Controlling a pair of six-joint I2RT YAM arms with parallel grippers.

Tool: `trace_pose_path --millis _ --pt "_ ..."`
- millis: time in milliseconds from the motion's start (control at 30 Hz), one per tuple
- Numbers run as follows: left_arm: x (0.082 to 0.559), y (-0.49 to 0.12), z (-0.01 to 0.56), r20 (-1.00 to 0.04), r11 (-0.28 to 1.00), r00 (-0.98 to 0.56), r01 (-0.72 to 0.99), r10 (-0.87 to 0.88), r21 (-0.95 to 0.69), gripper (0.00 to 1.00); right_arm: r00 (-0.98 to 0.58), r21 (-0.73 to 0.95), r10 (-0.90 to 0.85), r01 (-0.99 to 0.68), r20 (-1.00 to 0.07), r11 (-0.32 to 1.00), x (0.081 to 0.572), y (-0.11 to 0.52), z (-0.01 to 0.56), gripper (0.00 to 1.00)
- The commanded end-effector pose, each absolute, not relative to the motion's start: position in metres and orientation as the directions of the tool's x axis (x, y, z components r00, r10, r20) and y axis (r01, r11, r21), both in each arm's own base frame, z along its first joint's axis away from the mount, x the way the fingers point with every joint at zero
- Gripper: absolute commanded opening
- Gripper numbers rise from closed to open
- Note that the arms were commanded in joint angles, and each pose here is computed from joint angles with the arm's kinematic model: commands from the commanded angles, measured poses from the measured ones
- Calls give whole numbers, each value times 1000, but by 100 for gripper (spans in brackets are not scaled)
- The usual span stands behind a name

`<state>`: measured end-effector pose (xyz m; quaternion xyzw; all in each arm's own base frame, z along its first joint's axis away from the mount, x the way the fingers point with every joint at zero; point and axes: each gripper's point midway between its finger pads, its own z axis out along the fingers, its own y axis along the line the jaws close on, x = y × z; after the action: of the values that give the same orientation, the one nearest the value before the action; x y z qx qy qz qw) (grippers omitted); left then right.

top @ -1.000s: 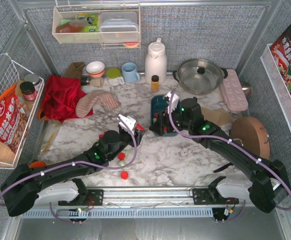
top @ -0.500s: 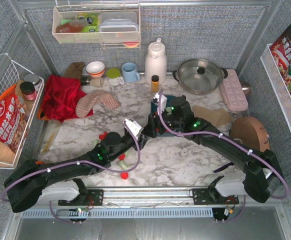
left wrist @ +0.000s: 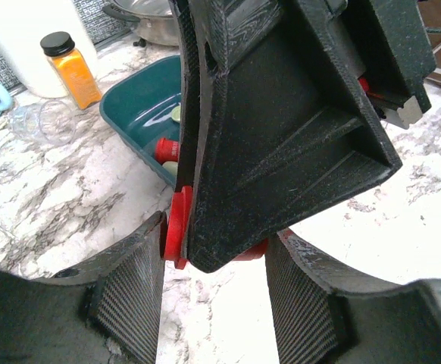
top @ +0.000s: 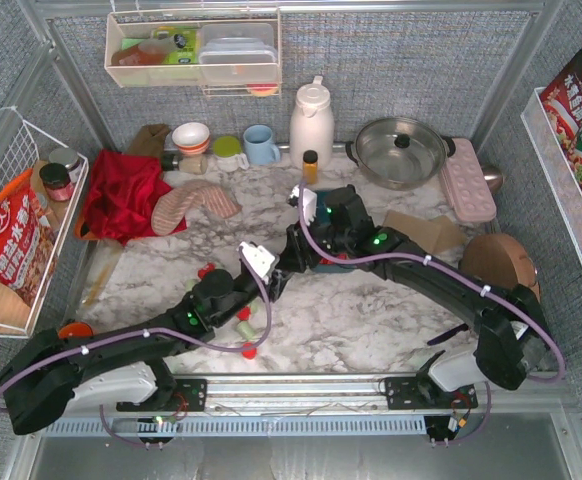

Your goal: Mix the coffee capsules in the storage basket

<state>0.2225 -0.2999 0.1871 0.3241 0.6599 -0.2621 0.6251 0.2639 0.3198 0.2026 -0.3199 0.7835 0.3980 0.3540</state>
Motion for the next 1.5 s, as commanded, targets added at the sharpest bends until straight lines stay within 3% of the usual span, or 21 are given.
trace_pose_path --millis 0,133,233,267,300,333,567,767,867,1100,1300,1467 --pt "231 -294 209 -999 699 34 713 28 44 52 -573 393 -268 -768 -774 506 260 313 188 34" --pt "231 -292 207 -1000 705 21 708 23 31 58 -578 390 -258 -757 -774 525 263 312 187 28" --pt "232 -290 203 -1000 714 3 700 19 16 71 -577 386 -240 -747 -781 541 266 311 189 25" --pt "232 -290 203 -1000 717 -1 697 18 13 76 -575 383 -232 -744 -784 548 268 310 190 24" --pt "232 -289 201 -1000 719 -5 695 20 11 95 -575 380 -224 -737 -786 559 270 308 190 23" --pt "232 -288 201 -1000 723 -9 691 17 6 99 -575 376 -216 -730 -789 570 271 307 191 23" --pt "229 -271 197 -997 761 -75 646 -7 -54 99 -562 294 -119 -588 -819 753 308 272 196 22" --pt "219 -230 162 -938 867 -343 453 -47 -209 99 -502 24 -139 -304 -853 952 364 201 180 23" --pt "204 -209 139 -869 902 -488 335 -80 -271 99 -500 -58 -163 -219 -850 974 388 181 164 31" --pt "153 -190 91 -633 914 -761 148 -138 -377 99 -587 -66 -161 -180 -793 981 415 171 125 64" --pt "115 -193 65 -443 931 -892 87 -86 -356 98 -601 -64 -173 -198 -780 978 411 171 123 74" --pt "101 -197 62 -414 952 -909 83 -48 -294 95 -605 -60 -182 -216 -775 975 402 170 124 75"
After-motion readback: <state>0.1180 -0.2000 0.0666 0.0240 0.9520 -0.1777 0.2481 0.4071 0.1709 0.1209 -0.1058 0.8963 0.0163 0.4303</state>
